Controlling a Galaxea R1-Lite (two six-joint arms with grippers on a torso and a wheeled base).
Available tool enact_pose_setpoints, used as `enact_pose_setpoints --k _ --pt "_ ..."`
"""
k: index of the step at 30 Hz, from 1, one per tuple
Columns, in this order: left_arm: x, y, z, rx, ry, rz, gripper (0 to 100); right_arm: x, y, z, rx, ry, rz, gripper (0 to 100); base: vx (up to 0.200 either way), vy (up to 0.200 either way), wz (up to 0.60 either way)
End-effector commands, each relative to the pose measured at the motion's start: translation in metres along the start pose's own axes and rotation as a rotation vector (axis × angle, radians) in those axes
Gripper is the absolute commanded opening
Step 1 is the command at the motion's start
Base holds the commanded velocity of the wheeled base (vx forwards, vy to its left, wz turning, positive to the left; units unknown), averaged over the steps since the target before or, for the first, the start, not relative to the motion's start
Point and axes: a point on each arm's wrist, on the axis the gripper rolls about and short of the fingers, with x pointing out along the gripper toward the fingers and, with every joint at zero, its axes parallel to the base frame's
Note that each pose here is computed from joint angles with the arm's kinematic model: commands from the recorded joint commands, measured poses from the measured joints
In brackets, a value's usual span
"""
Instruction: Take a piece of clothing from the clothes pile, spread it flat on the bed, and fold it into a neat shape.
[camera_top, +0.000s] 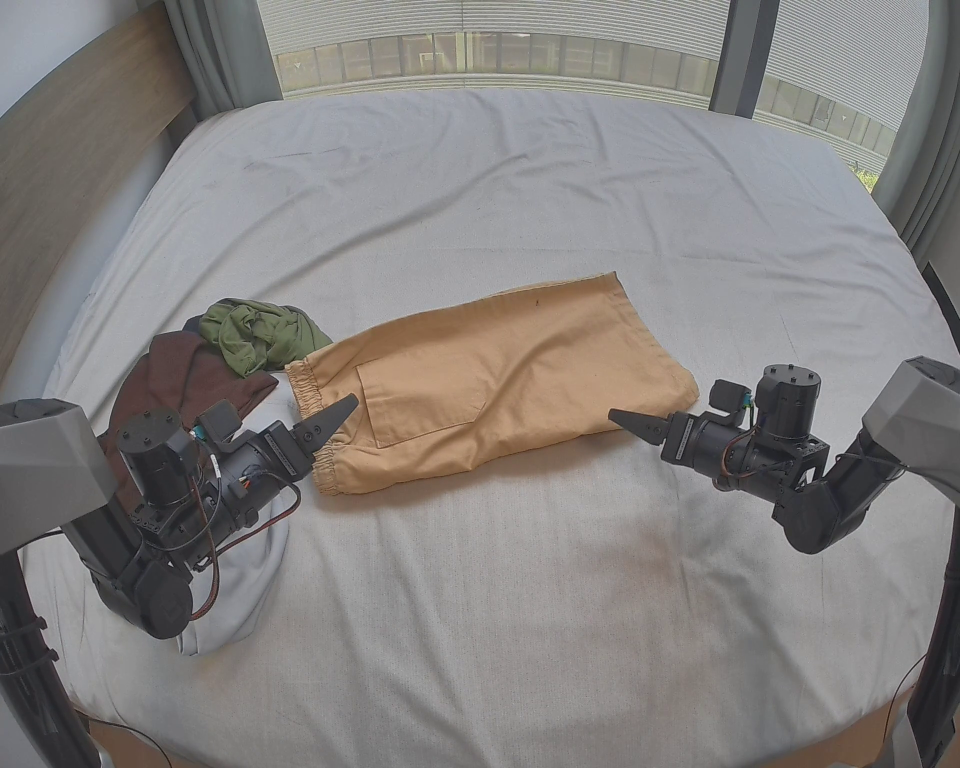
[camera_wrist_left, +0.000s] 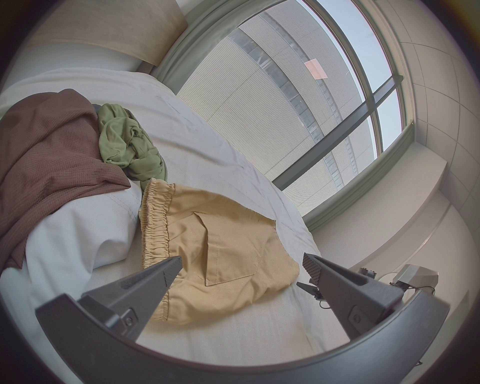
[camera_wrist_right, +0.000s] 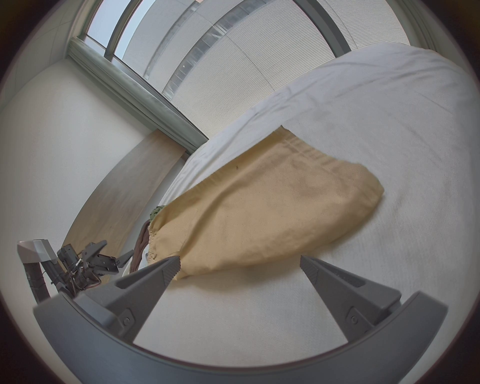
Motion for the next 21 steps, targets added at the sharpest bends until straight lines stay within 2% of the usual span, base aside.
enact_pose_setpoints --k 1,10,15,21 --pt "0.001 0.0 -0.002 -0.001 0.004 0.0 100 0.009 -0.009 -0.018 0.018 0.045 -0.017 100 0.0 0.0 0.0" --pt "0.001 0.002 -0.003 -0.003 0.008 0.005 100 0.014 -0.013 -0.022 0.029 0.053 -0.023 100 0.0 0.0 0.0" --pt "0.001 0.002 -0.003 -0.003 0.007 0.006 100 0.028 -0.023 -0.032 0.029 0.039 -0.034 100 0.0 0.0 0.0" --pt "0.001 0.002 -0.003 -0.003 0.008 0.005 100 0.05 -0.024 -0.035 0.094 -0.069 -0.002 100 0.0 0.0 0.0"
